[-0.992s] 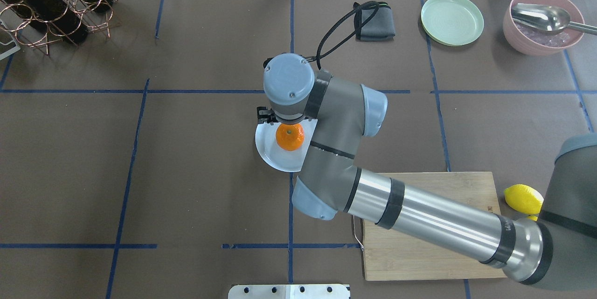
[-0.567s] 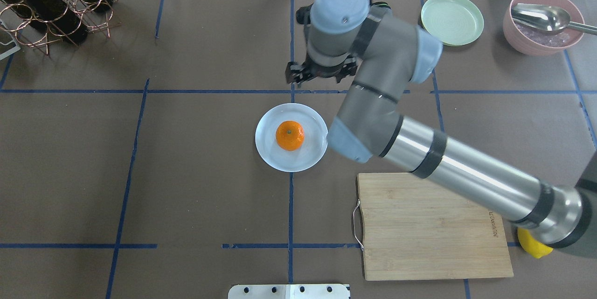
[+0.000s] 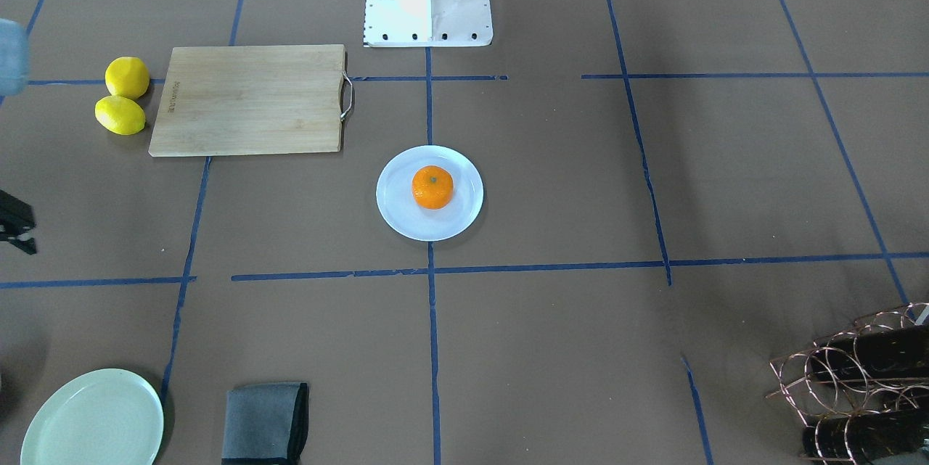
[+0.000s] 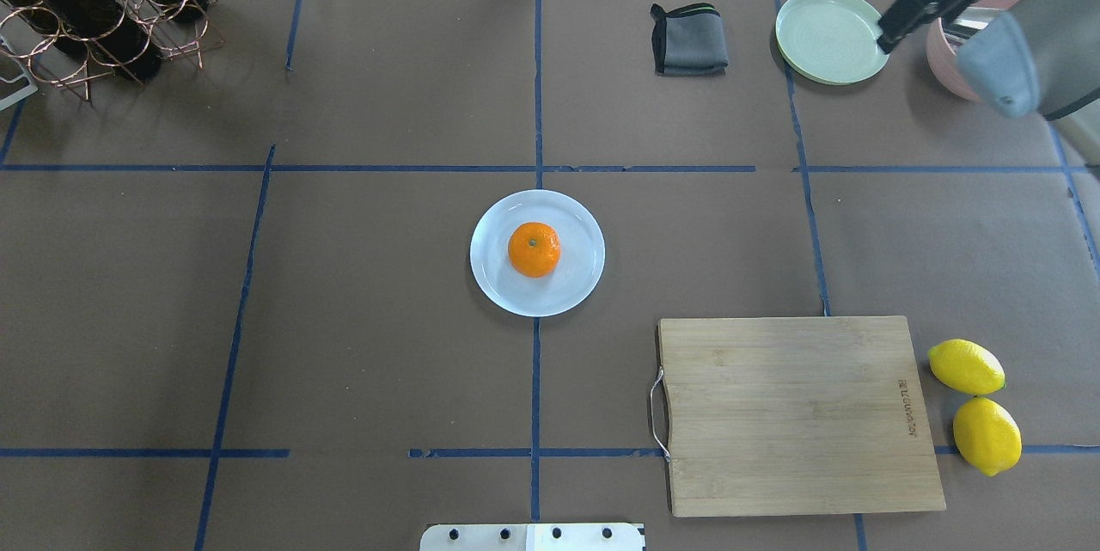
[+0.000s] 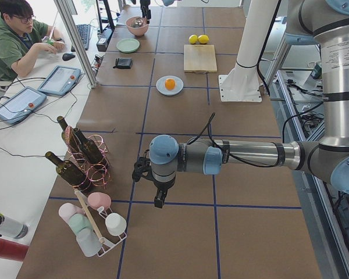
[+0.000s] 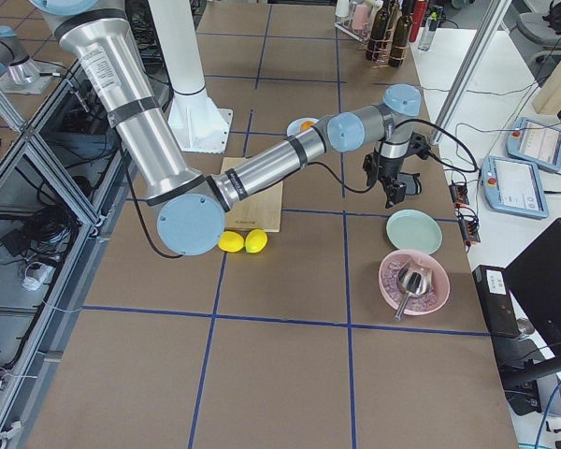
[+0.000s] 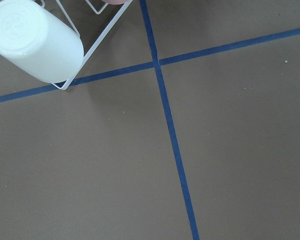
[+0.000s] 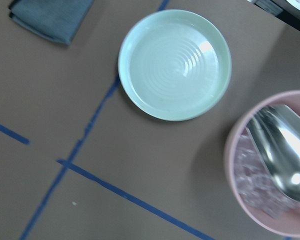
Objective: Pick orange to plate
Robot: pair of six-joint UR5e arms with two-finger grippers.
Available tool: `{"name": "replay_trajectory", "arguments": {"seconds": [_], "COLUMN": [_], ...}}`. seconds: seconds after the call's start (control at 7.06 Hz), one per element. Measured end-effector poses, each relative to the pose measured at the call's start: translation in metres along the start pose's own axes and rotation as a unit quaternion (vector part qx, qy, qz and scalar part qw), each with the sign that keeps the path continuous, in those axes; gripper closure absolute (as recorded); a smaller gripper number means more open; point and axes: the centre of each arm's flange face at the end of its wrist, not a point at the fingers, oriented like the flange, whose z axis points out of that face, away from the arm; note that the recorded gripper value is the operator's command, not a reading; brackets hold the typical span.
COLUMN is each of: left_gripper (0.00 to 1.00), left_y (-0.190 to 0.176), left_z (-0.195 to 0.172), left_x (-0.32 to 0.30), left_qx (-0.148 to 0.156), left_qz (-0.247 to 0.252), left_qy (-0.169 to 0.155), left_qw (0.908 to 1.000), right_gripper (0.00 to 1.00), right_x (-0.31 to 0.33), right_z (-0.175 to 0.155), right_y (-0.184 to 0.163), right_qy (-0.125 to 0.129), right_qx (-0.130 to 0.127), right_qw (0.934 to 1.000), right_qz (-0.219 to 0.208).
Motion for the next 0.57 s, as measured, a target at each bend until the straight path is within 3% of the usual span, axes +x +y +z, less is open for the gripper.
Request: {"name": "replay_trajectory", "arguments": {"seconds": [0.28, 0.57], "left_gripper": [0.0, 0.0], "left_y": [-0.001, 0.001], "left_z": [-0.002, -0.002], "left_x": [0.002, 0.002], "left_qx": [0.002, 0.002], "left_qz": [0.002, 0.004], "left_qy": [0.0, 0.0], "left_qw": [1.0, 1.0], "right_gripper": [0.0, 0.0], "right_x": [0.083, 0.128], "right_z": [0.002, 0.039], "right_y": [0.079, 0.178], "right_qy": [0.007, 0.01], "right_qx": [-0.027, -0.036], "right_qw": [0.999, 0.9969], "right_qz": [0.035, 0.069]}}
